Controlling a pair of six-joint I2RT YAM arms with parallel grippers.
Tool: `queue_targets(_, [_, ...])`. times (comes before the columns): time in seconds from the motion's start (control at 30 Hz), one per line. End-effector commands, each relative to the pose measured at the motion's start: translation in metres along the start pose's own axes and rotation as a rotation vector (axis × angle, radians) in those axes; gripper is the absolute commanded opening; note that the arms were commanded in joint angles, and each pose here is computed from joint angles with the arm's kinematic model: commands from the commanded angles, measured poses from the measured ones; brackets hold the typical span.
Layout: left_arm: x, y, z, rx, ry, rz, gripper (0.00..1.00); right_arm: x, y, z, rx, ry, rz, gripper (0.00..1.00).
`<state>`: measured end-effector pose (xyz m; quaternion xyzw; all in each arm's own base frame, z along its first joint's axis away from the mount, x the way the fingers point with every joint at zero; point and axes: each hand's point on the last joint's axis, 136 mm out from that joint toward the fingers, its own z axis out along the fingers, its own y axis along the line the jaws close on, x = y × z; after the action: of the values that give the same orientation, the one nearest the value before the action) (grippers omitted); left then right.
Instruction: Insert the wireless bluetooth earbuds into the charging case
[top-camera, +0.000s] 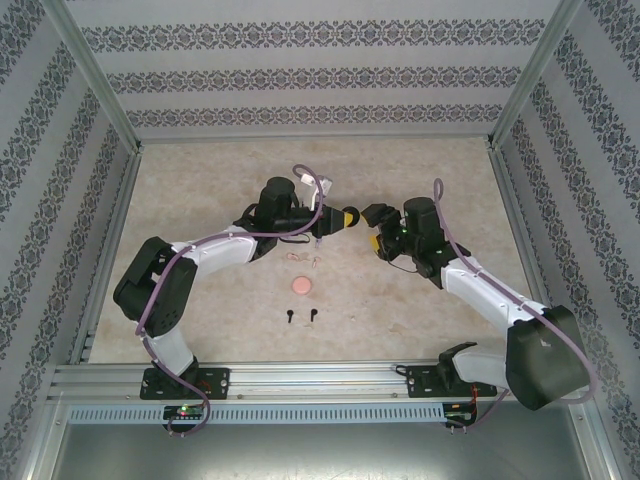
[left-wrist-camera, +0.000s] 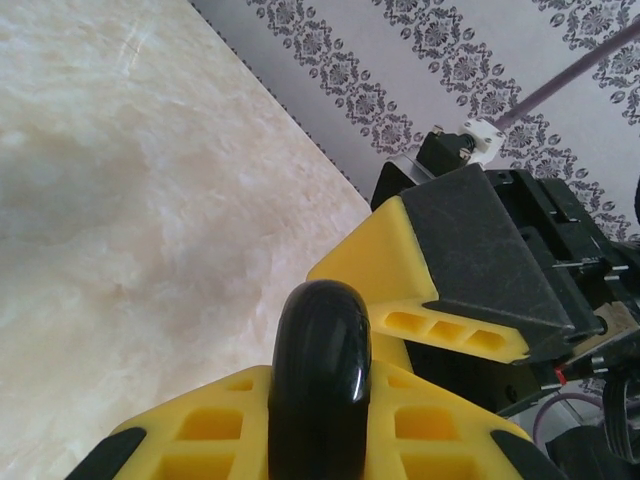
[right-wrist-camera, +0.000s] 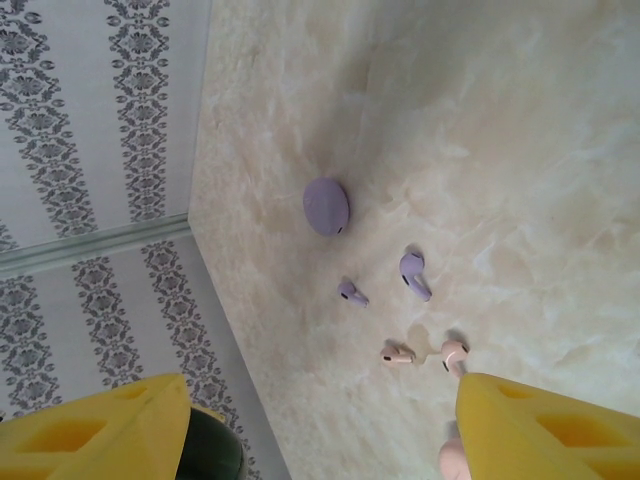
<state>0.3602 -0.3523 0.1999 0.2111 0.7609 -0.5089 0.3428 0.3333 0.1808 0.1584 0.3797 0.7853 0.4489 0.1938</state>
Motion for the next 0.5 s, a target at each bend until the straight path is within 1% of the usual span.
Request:
queue_targets(0.0, [0.003,-0.014,0.008,0.050,0.036,0.038,0.00,-0.002,0.032,-0.007,-0.078,-0.038,0.001,0.71])
queue_targets(0.1, [0.004,-0.019,0.009,0.064,0.044,0.041,0.00,-0.001,0.039,-0.008,-0.094,-0.030,-0.014,0.70])
queue_targets(0.2, [0.004,-0.021,0.008,0.074,0.052,0.037,0.00,-0.002,0.043,-0.013,-0.108,-0.028,-0.076,0.70])
queue_targets(0.3, [0.006,-0.029,0.006,0.097,0.086,0.046,0.00,-0.007,0.054,-0.027,-0.153,-0.001,-0.233,0.69])
queue_targets(0.37, [0.010,-0.033,0.001,0.108,0.121,0.054,0.00,-0.014,0.062,-0.041,-0.212,0.025,-0.386,0.69])
queue_targets(0.47, [0.014,-0.036,-0.006,0.119,0.163,0.055,0.00,-0.022,0.068,-0.061,-0.273,0.010,-0.573,0.68])
